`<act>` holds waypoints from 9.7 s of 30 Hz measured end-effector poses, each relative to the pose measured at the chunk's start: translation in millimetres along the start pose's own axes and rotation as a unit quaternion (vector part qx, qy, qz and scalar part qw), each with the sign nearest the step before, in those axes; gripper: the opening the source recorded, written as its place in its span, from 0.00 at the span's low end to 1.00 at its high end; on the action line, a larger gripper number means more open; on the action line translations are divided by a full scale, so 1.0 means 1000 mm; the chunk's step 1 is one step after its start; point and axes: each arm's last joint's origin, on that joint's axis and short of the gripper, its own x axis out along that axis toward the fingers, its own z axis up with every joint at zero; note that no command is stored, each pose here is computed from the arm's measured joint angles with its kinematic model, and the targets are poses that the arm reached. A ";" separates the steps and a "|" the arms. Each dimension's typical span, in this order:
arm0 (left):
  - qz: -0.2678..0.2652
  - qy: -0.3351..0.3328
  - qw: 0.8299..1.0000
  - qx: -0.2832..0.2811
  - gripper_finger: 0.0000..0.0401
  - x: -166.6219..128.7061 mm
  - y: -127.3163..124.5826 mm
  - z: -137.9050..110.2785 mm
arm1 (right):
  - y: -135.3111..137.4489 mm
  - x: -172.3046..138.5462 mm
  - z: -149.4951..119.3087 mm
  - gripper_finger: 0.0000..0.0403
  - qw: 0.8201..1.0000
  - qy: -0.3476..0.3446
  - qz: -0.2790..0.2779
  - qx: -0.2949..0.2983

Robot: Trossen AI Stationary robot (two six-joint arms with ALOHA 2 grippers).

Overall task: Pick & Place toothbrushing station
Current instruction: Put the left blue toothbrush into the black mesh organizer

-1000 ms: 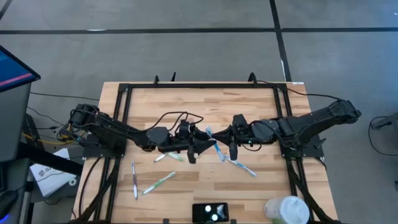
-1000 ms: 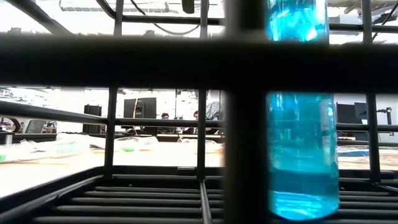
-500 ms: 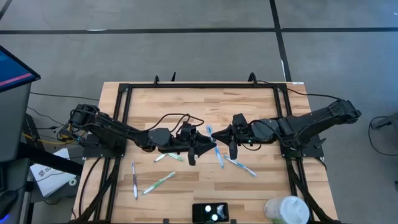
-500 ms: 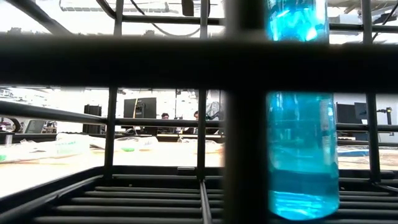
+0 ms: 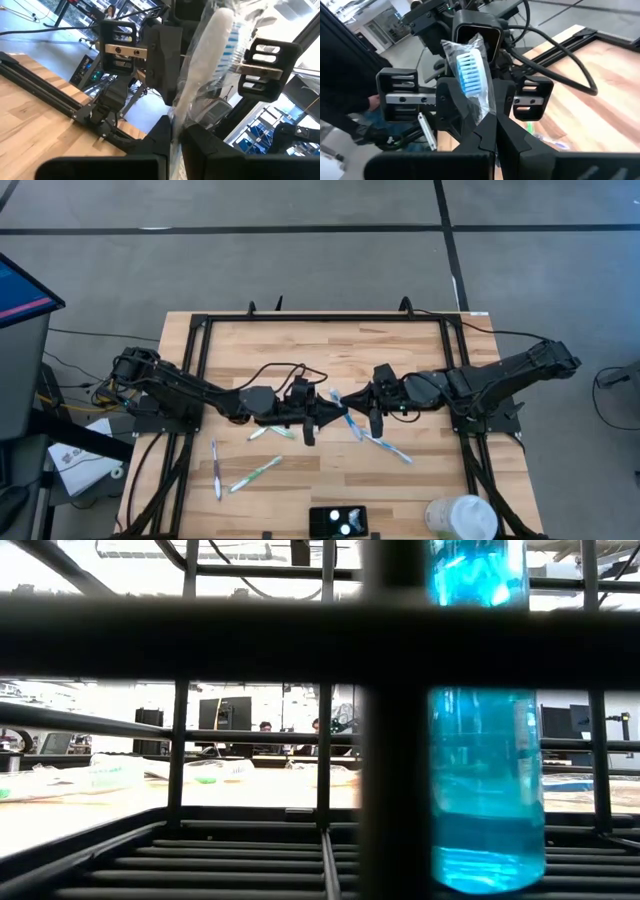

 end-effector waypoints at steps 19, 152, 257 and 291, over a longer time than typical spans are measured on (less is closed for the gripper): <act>-0.009 0.044 0.999 -0.014 0.03 -0.004 -0.006 -0.012 | 0.003 0.000 -0.003 0.39 0.995 0.049 0.057 0.070; -0.042 0.210 0.976 -0.039 0.64 -0.022 -0.045 0.028 | 0.046 0.021 -0.038 0.01 0.994 -0.007 0.106 -0.011; 0.073 0.008 0.994 -0.084 0.35 -0.055 -0.108 -0.004 | 0.046 0.009 -0.205 0.03 0.897 0.022 0.344 -0.275; 0.074 0.007 0.993 -0.088 0.35 -0.055 -0.108 -0.004 | 0.036 0.015 -0.232 0.04 0.888 -0.028 0.365 -0.278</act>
